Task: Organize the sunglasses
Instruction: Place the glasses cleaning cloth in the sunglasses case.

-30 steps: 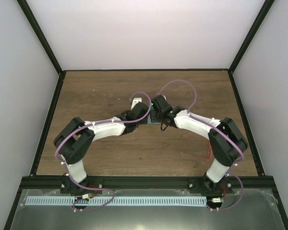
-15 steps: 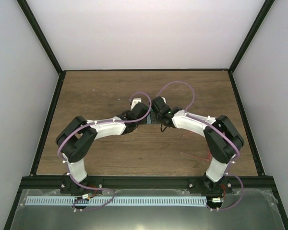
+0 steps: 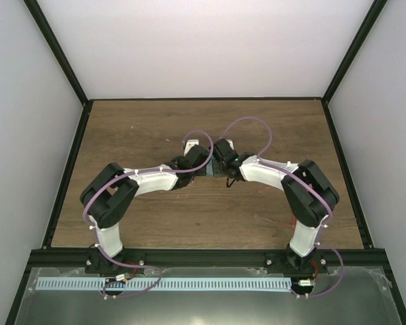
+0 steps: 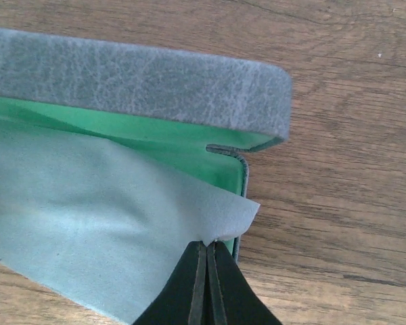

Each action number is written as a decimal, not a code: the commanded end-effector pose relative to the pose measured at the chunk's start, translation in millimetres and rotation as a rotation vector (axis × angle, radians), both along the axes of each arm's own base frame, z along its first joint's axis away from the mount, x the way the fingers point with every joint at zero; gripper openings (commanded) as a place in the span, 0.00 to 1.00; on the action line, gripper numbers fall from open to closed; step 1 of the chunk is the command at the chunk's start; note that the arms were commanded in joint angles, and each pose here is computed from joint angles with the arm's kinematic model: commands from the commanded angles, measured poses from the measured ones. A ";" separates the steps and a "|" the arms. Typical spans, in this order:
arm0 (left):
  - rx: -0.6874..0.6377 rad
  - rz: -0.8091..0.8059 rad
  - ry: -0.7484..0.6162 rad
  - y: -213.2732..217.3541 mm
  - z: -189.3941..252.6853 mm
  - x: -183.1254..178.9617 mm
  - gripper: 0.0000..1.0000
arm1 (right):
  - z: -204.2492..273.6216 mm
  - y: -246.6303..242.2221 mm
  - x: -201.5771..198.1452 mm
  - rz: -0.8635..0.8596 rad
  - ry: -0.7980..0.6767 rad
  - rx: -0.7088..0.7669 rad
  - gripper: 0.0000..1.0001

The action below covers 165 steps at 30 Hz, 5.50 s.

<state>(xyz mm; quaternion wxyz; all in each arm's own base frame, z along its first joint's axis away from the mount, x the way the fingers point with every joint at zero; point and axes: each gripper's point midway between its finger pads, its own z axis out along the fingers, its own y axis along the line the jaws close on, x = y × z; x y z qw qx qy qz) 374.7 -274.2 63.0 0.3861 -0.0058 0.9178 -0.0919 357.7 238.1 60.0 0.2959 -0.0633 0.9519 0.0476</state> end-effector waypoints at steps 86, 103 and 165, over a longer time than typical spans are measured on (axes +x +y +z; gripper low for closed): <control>0.011 0.034 0.080 20.7 -33.4 7.8 0.28 | -14.1 2.0 29.3 -0.028 -0.013 -0.048 0.01; -0.045 0.011 0.060 14.2 -15.4 5.5 0.28 | 15.8 0.6 28.7 -0.035 -0.094 0.015 0.18; 0.004 0.061 0.082 26.6 -29.5 18.8 0.28 | 12.5 0.6 23.5 -0.042 -0.110 0.064 0.01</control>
